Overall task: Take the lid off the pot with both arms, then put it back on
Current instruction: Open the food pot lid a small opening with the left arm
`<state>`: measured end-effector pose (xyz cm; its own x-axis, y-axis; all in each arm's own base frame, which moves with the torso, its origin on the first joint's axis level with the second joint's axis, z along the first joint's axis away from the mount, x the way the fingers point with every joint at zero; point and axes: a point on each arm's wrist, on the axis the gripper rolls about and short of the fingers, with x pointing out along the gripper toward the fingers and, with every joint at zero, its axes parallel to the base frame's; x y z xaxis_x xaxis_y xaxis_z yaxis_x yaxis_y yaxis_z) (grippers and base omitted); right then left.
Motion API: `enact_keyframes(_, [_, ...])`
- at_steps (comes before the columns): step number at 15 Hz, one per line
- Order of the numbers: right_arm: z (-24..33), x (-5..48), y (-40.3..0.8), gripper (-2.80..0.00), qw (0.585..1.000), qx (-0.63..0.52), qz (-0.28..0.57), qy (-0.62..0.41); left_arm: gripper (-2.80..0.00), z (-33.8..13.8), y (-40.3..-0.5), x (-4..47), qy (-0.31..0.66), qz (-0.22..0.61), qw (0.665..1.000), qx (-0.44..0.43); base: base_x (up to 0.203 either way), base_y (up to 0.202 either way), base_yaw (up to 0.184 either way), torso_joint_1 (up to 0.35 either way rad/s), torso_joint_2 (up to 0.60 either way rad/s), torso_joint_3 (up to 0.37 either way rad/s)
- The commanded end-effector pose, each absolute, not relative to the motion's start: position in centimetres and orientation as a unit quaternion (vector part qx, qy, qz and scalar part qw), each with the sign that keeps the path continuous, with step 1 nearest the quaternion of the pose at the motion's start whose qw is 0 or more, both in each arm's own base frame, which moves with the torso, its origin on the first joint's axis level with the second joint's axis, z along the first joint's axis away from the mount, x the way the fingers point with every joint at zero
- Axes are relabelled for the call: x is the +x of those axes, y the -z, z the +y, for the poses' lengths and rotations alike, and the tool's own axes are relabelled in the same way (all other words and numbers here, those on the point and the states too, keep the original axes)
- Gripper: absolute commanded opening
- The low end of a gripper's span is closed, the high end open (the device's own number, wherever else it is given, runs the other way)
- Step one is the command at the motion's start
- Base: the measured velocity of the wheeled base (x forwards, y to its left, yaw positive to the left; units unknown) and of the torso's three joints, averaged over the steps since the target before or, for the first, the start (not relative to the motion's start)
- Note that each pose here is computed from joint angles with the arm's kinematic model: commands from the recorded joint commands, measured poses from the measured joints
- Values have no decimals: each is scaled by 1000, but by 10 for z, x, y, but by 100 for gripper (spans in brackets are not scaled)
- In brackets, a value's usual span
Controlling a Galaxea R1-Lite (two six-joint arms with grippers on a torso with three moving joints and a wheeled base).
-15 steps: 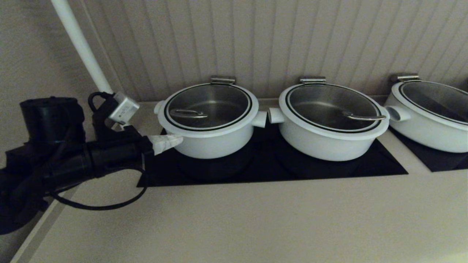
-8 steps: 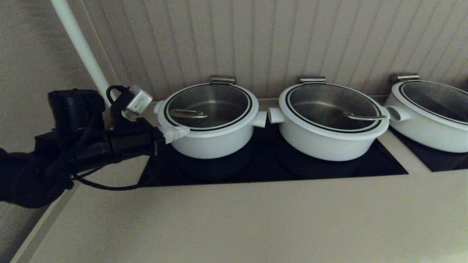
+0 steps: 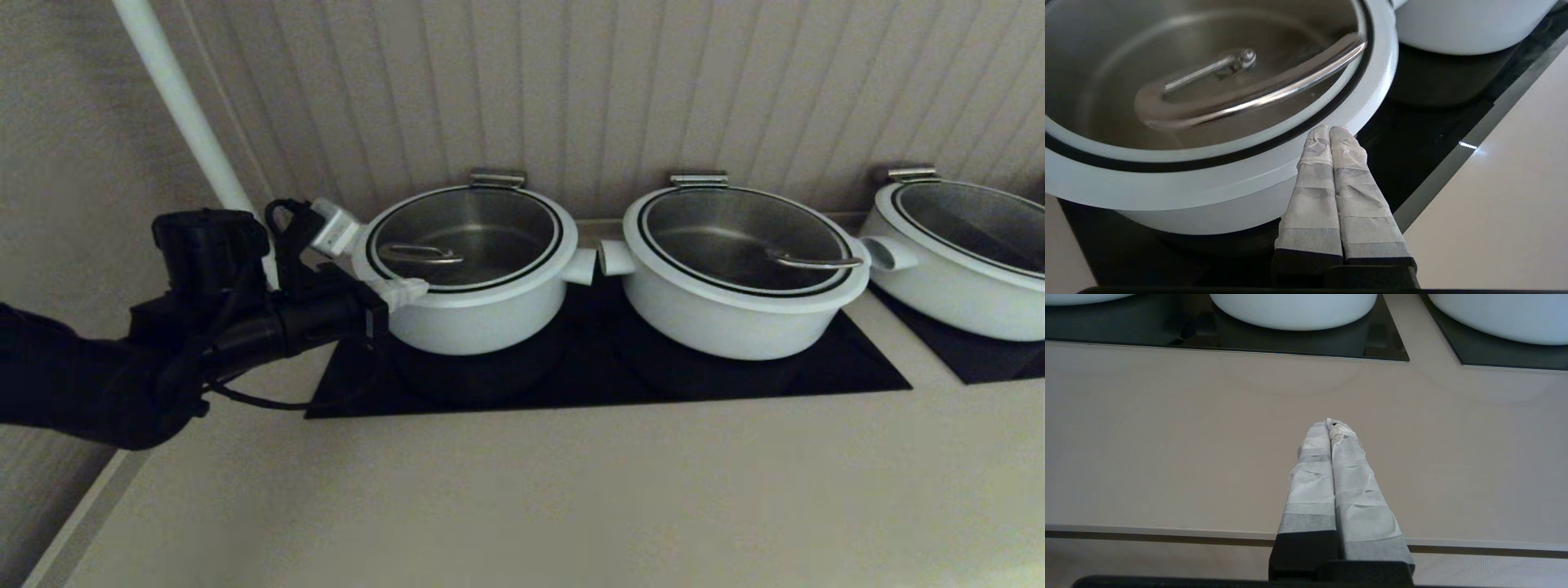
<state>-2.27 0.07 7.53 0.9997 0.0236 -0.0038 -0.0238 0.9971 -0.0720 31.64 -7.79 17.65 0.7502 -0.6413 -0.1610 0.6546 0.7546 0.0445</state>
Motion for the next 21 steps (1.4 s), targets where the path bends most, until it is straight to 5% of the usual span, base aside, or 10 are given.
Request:
enact_keyframes(1, [1, -23, -75, -280, 999, -36, 1, -12, -280, -79, -171, 320, 345, 75, 934, 47, 0, 0, 0, 0, 0, 0])
enact_keyframes(21, [2, -23, -78, -280, 996, -78, -6, -30, -280, -81, -218, 337, 309, -2, 950, 42, 0, 0, 0, 0, 0, 0])
